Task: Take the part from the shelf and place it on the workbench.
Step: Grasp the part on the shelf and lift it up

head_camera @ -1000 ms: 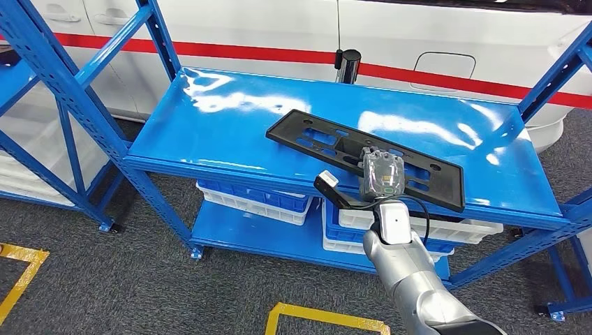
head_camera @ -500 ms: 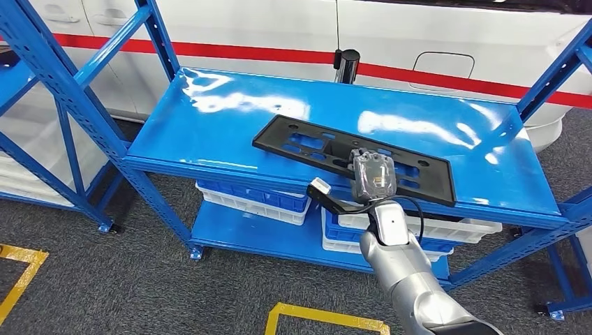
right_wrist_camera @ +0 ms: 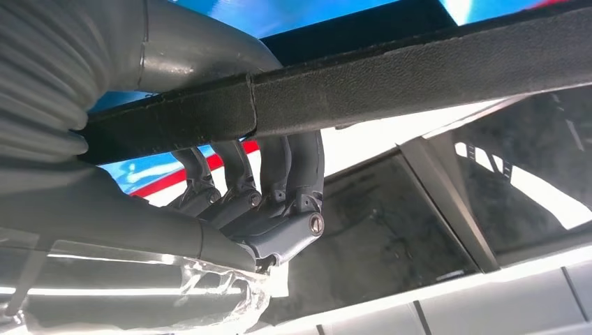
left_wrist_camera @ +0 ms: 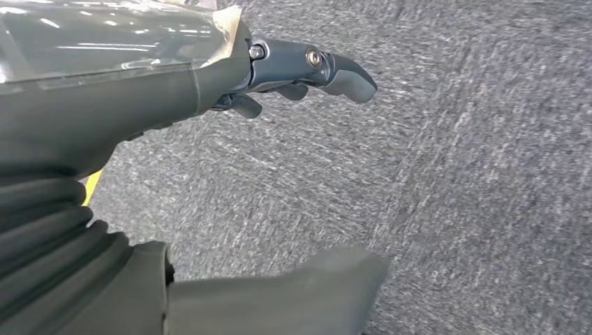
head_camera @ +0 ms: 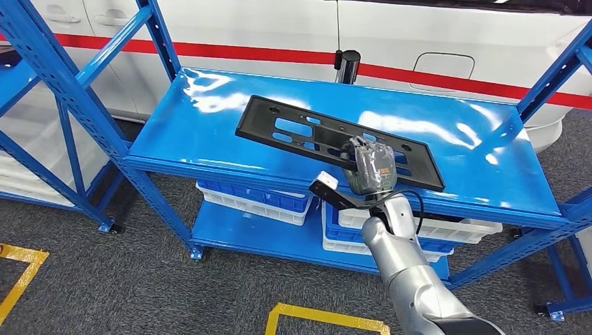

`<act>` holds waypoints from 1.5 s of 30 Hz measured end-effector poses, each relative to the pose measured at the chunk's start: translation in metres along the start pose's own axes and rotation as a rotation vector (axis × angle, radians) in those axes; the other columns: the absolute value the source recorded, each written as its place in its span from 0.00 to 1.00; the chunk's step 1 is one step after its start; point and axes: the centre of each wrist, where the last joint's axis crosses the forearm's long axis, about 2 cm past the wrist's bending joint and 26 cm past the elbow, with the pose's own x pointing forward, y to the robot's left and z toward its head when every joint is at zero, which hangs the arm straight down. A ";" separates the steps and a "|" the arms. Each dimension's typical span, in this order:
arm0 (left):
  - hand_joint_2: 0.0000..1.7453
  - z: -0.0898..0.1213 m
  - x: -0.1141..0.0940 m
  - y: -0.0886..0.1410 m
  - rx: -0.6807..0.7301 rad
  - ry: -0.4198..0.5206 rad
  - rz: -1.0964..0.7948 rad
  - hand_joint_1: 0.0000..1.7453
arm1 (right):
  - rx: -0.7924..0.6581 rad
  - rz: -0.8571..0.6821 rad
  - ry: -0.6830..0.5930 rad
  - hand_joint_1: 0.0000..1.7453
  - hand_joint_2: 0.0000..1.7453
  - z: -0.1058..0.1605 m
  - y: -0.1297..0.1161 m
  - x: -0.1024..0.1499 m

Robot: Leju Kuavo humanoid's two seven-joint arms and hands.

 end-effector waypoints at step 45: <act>1.00 0.015 -0.008 -0.024 -0.223 0.097 -0.080 0.00 | -0.321 -0.726 -0.438 1.00 1.00 0.003 -0.234 -0.033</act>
